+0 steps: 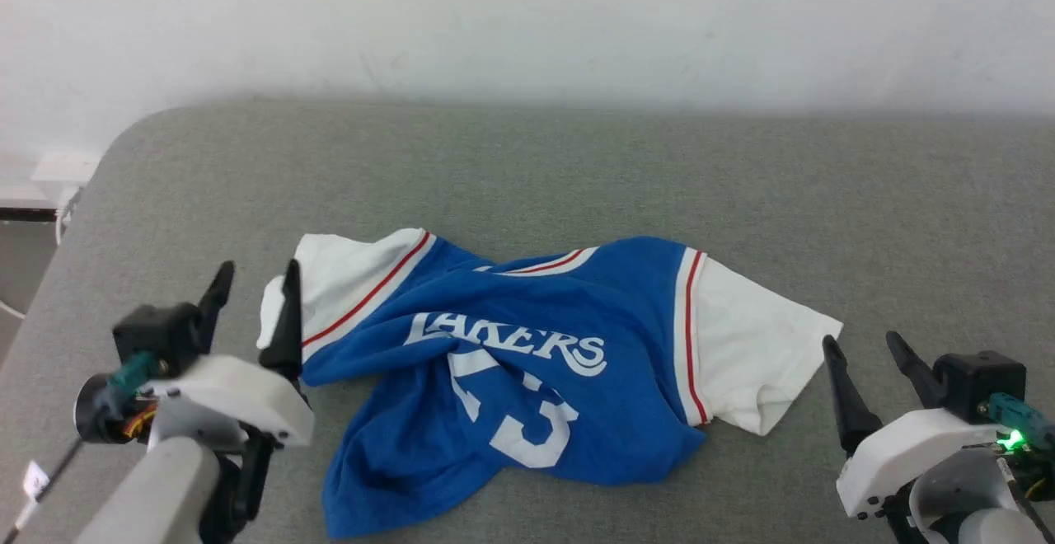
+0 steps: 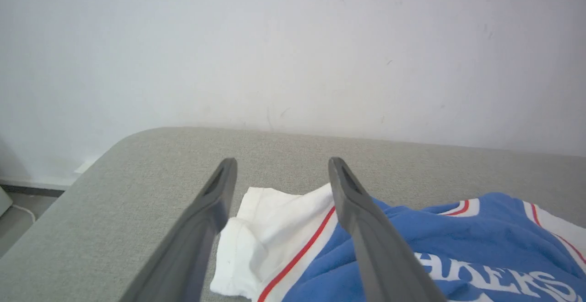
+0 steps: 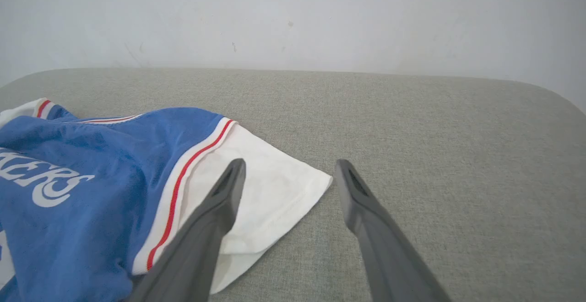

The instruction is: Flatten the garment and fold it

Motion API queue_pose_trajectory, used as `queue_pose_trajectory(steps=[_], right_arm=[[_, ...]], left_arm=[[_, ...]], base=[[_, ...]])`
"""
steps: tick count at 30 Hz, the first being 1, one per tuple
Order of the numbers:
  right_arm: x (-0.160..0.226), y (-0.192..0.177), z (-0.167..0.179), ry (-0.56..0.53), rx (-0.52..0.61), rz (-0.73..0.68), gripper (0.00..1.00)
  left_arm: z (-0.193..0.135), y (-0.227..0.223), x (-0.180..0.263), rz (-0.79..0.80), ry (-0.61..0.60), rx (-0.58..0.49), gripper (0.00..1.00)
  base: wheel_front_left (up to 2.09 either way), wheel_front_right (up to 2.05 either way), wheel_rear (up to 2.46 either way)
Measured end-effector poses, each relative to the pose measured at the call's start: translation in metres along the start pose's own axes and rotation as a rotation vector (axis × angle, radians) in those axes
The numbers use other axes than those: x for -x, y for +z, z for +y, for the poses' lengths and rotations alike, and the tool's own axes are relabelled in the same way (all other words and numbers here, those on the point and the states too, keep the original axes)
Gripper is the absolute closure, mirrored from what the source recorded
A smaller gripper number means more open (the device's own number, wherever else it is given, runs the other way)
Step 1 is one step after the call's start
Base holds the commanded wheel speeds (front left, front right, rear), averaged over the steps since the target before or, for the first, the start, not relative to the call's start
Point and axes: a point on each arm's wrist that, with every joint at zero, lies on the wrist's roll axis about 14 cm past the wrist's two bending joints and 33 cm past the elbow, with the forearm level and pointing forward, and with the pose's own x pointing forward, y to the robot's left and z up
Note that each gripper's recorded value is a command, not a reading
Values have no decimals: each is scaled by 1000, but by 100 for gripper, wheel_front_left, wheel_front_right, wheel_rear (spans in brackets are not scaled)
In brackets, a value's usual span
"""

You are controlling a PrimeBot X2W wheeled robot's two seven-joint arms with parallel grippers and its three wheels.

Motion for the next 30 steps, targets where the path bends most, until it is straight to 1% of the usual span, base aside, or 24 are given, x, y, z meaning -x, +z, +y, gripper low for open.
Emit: queue_pose_trajectory(steps=[1,3,6,8,9,11,14,17,23,28,30], right_arm=[[-1,1,1,5,4,8,0],[-3,-3,3,16,12,53,0],[-5,-17,1,31,34,171,0],[-7,-26,-1,40,37,262,0],[-9,-28,-3,43,43,303,0],[-15,-28,-7,50,79,368,0],[-28,-25,-11,53,74,447,0],[-36,-32,-15,49,93,553,0],[-57,-42,-16,47,101,665,0],[-65,-70,-19,31,162,756,0],[-69,-76,-17,33,169,760,0]], left_arm=[[-4,6,5,-39,-23,-31,0],[-7,16,13,-99,-28,-80,0],[-18,44,26,-212,-49,-112,0],[-27,61,37,-285,-62,-66,0],[-29,61,42,-297,-66,-76,0],[-29,58,52,-301,-60,-93,0],[-29,44,62,-272,-63,-141,0],[-32,31,68,-241,-72,-151,0],[-31,3,75,-157,-61,-185,0],[-26,-7,77,-128,-21,-167,0],[-24,-10,77,-119,-8,-157,0]], base=[[0,0,0],[0,0,0],[0,0,0],[0,0,0],[0,0,0],[0,0,0],[0,0,0],[0,0,0],[0,0,0],[0,0,0],[0,0,0]])
